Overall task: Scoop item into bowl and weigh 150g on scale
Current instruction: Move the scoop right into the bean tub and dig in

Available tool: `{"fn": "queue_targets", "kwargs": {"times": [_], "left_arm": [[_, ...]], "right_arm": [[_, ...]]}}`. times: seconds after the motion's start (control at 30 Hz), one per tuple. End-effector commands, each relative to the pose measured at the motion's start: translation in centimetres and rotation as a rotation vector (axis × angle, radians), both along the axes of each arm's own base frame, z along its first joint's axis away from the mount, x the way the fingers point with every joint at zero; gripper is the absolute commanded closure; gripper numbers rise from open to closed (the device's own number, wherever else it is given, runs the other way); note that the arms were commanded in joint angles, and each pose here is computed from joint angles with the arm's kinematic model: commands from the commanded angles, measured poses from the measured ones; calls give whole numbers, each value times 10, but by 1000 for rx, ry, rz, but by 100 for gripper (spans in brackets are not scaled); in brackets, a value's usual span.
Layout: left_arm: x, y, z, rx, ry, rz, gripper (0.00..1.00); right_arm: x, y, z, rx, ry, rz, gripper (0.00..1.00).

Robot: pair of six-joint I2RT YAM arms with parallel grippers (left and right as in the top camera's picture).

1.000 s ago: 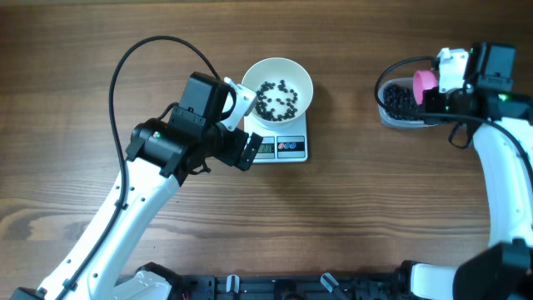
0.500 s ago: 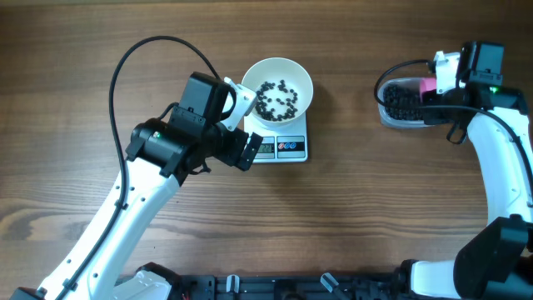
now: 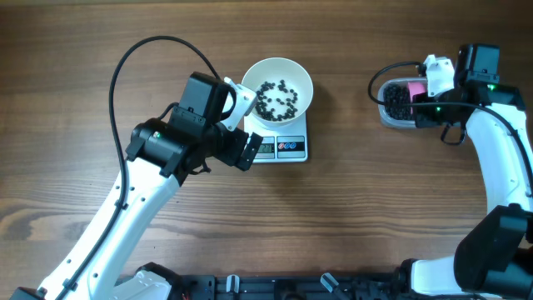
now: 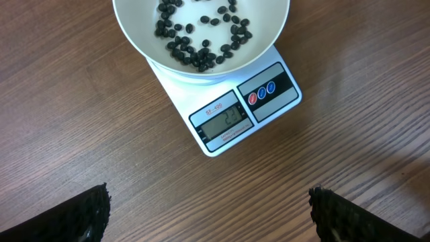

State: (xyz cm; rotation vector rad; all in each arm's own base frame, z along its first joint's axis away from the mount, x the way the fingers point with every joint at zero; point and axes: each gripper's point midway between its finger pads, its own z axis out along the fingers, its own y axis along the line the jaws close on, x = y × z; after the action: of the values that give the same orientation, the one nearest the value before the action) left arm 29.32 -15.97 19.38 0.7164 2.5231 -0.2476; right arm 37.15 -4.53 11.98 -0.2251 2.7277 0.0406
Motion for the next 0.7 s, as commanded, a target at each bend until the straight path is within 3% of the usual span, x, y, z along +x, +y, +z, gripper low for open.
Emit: {"fn": "queue_targets", "kwargs": {"times": [0.0, 0.3, 0.43, 0.67], "left_arm": [[-3, -3, -4, -12, 17, -2, 0], [-3, -3, -4, -12, 17, -2, 0], [-3, -3, -4, -12, 17, -2, 0], [-3, -3, -4, -12, 17, -2, 0]], "right_arm": [[-1, 26, -6, 133, 7, 70, 96], [-9, 15, -4, 224, 16, 28, 96], [-11, 18, 5, 374, -12, 16, 96], [-11, 16, 5, 386, -13, 0, 96]]}}
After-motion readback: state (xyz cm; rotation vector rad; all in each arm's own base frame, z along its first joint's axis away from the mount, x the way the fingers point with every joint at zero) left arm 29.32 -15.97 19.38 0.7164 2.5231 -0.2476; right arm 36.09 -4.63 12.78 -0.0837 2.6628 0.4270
